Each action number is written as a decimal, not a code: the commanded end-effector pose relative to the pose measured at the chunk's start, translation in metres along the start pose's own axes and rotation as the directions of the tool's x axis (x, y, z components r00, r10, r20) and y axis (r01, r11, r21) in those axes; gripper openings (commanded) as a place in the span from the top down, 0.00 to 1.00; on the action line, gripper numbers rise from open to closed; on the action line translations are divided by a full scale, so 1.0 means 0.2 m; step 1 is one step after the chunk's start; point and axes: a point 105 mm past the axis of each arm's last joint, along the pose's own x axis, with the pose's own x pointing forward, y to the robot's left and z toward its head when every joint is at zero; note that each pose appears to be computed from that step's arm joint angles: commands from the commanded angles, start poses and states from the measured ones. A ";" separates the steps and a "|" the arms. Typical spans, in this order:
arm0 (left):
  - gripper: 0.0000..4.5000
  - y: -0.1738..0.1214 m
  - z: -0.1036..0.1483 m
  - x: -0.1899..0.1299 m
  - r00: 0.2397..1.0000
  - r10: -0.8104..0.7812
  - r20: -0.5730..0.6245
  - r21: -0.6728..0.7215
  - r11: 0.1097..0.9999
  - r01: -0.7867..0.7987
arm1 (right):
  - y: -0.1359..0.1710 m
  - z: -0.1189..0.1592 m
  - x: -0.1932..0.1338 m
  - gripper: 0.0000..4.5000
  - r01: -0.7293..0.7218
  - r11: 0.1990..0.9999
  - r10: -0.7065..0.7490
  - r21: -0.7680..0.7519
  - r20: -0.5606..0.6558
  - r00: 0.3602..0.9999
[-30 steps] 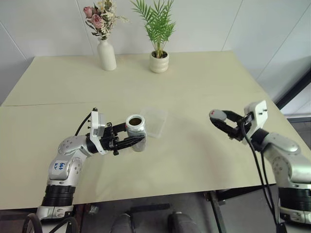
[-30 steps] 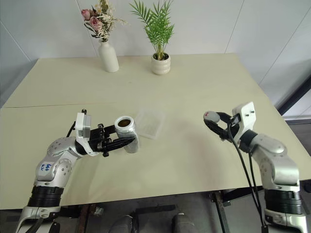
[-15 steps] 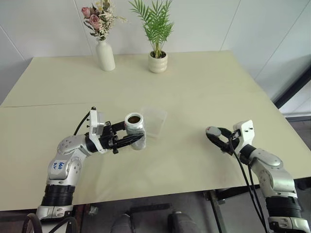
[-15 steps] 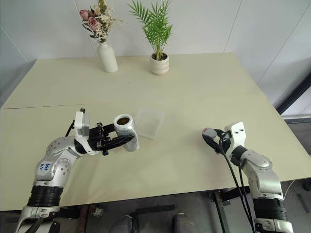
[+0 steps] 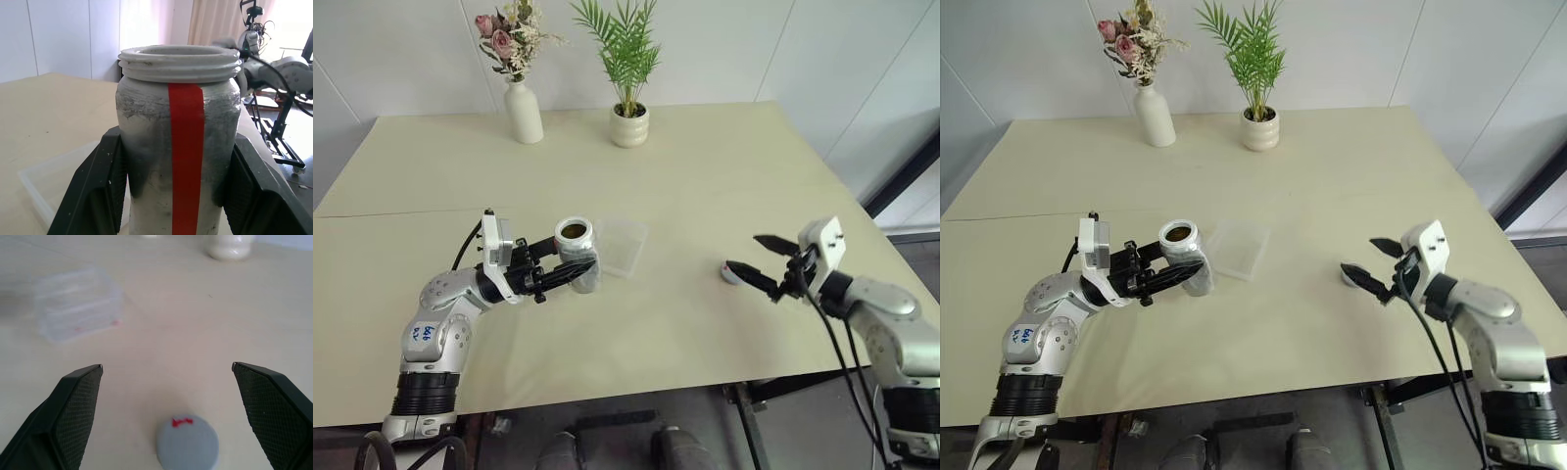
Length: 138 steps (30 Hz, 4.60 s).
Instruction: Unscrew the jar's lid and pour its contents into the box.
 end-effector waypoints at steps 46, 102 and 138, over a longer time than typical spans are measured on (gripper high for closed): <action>0.52 0.27 0.58 0.60 0.862 -0.250 -0.441 0.402 -0.914 -0.059 | 0.19 0.17 0.26 0.01 -0.271 0.961 0.263 0.062 0.115 0.958; 0.52 0.47 0.77 0.52 0.949 0.077 0.305 0.833 -0.505 -0.226 | 0.24 0.18 0.29 0.01 -0.315 0.942 0.296 0.119 0.151 0.943; 0.52 0.68 -0.01 -0.77 0.175 0.983 0.052 0.167 0.165 -0.972 | 0.42 0.41 0.34 0.01 -0.398 0.889 0.450 -0.229 0.264 0.853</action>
